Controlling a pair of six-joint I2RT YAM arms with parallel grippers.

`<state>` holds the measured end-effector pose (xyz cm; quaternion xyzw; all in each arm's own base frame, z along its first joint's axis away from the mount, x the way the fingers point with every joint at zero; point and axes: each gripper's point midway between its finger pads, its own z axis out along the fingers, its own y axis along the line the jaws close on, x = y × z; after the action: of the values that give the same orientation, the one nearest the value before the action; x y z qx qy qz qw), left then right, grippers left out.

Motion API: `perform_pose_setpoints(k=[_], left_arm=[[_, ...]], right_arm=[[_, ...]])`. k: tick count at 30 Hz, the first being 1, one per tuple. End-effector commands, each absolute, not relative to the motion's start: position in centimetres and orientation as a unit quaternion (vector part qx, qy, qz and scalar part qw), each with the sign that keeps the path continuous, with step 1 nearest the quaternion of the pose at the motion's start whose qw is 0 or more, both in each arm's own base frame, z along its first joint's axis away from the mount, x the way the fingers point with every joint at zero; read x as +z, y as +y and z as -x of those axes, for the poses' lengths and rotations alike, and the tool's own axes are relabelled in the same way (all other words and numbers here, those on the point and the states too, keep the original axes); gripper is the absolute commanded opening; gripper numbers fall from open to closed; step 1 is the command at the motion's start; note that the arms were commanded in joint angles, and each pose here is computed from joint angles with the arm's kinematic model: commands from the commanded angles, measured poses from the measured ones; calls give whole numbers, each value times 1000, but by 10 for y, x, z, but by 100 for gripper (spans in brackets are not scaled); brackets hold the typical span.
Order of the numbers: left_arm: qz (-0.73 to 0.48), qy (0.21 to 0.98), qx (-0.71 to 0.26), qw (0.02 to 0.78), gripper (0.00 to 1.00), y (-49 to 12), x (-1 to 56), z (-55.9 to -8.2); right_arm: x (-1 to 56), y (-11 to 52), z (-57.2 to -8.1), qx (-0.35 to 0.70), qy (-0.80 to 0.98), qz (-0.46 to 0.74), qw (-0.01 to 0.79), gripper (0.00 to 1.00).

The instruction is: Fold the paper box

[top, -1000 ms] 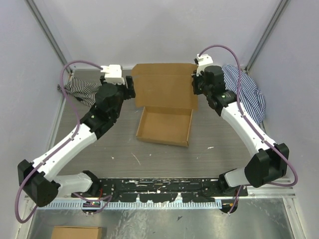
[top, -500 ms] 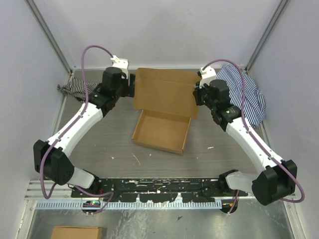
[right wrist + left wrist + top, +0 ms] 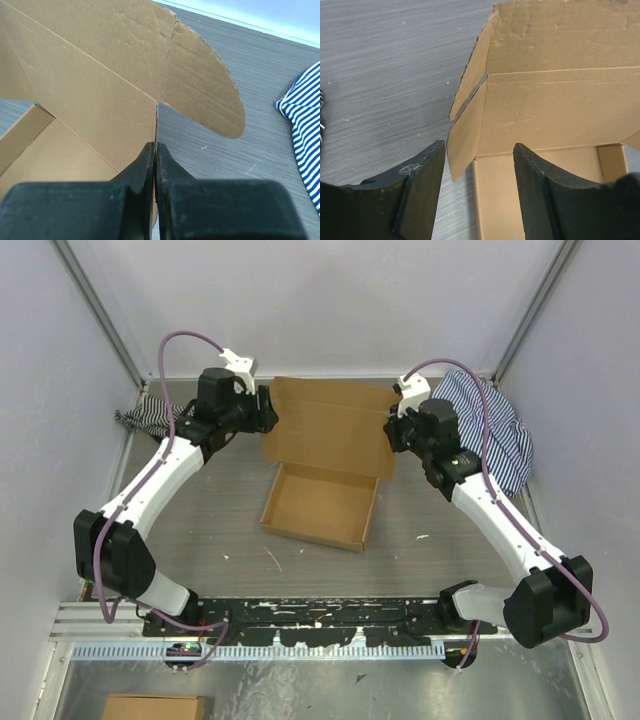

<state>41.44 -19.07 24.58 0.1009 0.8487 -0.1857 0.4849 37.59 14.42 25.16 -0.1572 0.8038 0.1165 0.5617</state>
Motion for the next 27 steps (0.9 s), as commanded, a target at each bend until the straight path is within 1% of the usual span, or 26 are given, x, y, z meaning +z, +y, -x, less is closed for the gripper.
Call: perform_pose_setpoints(k=[1, 7, 13, 17, 23, 27], left_arm=[[-96, 849, -210, 475, 63, -201, 243, -418], [-80, 854, -178, 482, 59, -190, 239, -426], [-86, 845, -147, 508, 61, -179, 249, -429], [-92, 846, -133, 508, 61, -176, 251, -433], [-94, 840, -142, 515, 60, -183, 253, -443], [-91, 830, -155, 528, 58, -189, 256, -451]], right_arm=[[282, 153, -382, 134, 774, 167, 596, 1], [281, 153, -381, 133, 775, 170, 594, 1], [281, 155, -380, 138, 775, 174, 592, 1], [280, 155, -379, 138, 777, 175, 589, 1], [275, 159, -379, 146, 780, 182, 581, 1], [273, 162, -379, 151, 782, 185, 576, 1]])
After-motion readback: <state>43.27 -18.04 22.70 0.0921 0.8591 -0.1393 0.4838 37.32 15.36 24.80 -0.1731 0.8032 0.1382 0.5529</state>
